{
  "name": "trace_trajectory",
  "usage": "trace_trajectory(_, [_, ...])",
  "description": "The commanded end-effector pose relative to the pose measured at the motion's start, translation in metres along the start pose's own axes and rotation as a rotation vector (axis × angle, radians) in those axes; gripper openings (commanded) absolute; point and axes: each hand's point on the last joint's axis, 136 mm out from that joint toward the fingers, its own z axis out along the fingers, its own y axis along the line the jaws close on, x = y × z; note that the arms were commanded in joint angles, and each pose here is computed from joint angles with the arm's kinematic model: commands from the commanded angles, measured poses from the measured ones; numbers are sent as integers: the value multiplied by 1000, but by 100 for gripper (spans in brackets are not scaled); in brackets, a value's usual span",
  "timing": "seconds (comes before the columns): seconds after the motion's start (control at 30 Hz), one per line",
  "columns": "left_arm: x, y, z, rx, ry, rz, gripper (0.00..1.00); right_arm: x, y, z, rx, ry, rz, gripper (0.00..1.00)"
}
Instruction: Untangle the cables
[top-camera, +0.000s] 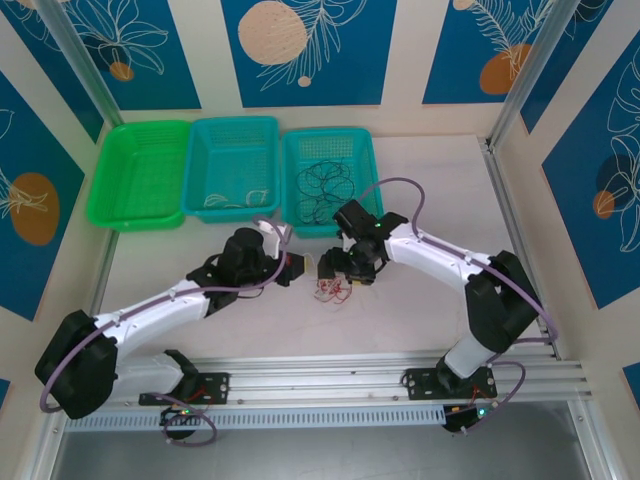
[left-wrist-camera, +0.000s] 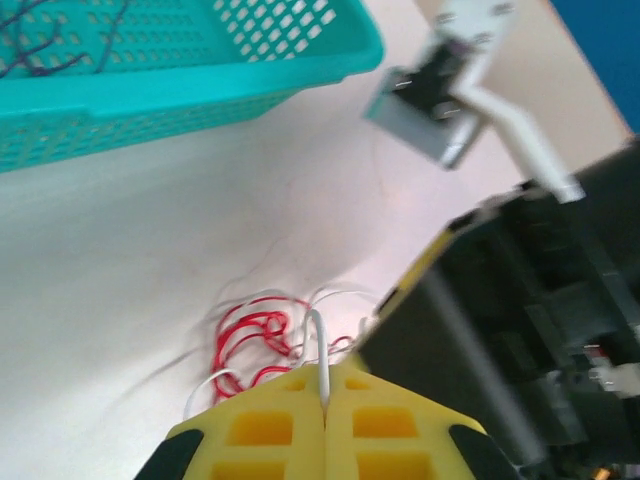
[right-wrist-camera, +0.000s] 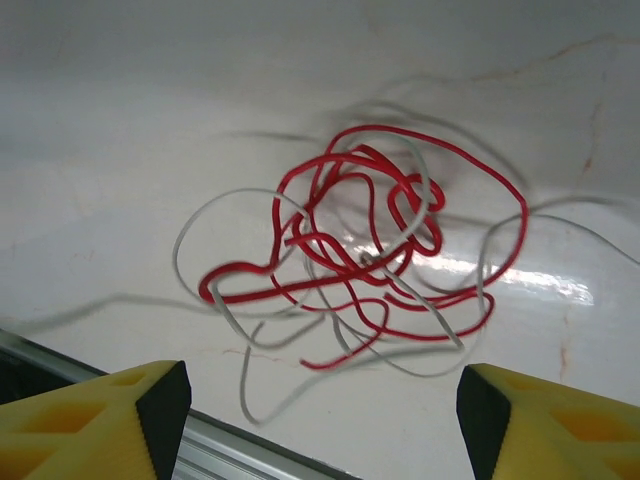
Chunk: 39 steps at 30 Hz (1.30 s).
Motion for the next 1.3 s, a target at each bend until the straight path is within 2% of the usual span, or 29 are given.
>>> trace_trajectory(0.0, [1, 8, -7, -46, -15, -3, 0, 5, 13, -20, -73, -52, -92, 75])
trace_trajectory(0.1, [-4, -3, -11, 1, -30, 3, 0, 2, 20, -26, -12, -155, -262, 85])
trace_trajectory(0.17, [-8, -8, -14, 15, -41, 6, 0, -9, 17, -18, 30, -217, -311, 87])
trace_trajectory(0.27, [-13, -14, -17, 36, -49, 11, 0, -21, 14, 1, 27, -186, -262, 85])
trace_trajectory(0.4, [-15, -16, -25, 29, -64, 9, 0, -15, 27, 34, -26, -101, -280, 81])
trace_trajectory(0.5, [-22, -11, -37, -18, -101, 7, 0, -10, 14, 55, 25, -45, -221, 65])
trace_trajectory(0.57, [-32, -9, -52, -67, -142, 38, 0, -12, -12, 60, 118, -49, -125, 49])
trace_trajectory(0.67, [-53, 2, -88, -211, -222, 93, 0, -17, -59, 53, 239, -79, 65, 16])
trace_trajectory(0.7, [-59, 11, -102, -285, -245, 97, 0, -18, -73, 49, 264, -88, 126, 12])
trace_trajectory(0.8, [-80, 49, -165, -582, -339, 69, 0, -18, -113, 33, 327, -126, 291, 13])
trace_trajectory(0.9, [-98, 63, -217, -716, -425, 58, 0, -17, -143, 20, 389, -160, 391, 19])
trace_trajectory(0.97, [-106, 63, -235, -729, -465, 53, 0, -17, -152, 18, 400, -161, 421, 20])
trace_trajectory(1.03, [-108, 63, -237, -713, -465, 40, 0, -17, -156, 18, 399, -159, 434, 19])
trace_trajectory(1.27, [-105, 53, -210, -556, -454, -5, 0, -21, -146, 17, 328, -168, 442, 16])
